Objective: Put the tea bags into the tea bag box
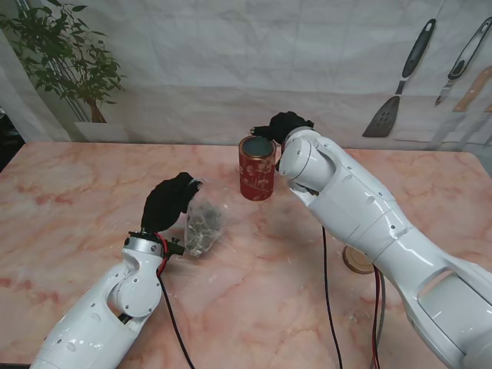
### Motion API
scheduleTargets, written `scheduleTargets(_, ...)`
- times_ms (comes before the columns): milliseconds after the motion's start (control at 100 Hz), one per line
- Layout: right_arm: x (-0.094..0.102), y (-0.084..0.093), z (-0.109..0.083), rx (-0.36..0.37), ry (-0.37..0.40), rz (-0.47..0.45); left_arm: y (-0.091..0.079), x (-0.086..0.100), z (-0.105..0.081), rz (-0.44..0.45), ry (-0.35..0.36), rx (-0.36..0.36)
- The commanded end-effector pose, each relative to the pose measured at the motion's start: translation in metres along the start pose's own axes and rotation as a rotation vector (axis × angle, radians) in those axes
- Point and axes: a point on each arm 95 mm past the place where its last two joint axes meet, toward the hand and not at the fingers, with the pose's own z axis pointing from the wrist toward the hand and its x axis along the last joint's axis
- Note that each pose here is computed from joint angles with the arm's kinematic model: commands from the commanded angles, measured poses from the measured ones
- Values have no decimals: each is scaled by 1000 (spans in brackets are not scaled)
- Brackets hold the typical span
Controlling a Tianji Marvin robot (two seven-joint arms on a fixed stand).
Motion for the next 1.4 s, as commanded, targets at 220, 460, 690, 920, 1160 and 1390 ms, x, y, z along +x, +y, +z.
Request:
scheduleTargets(220, -11, 1, -35, 115, 95, 188, -2, 2, 5, 9, 1, -9)
scheduleTargets(460, -24, -4, -64, 279, 158, 314, -2, 4, 10, 22, 11, -8)
scheduleTargets(690, -38, -16, -82, 420, 213, 418, -1, 13, 19, 26, 34, -1)
scheduleTargets(920, -52, -28, -93, 499, 232, 478, 1, 20, 27, 46, 59, -1)
scheduleTargets(1160, -60, -38, -98, 554, 244, 531, 10, 30, 33, 43, 83, -6)
scheduleTargets(1390, -61, -49, -93, 591, 251, 569, 21, 46, 33, 3, 126, -10)
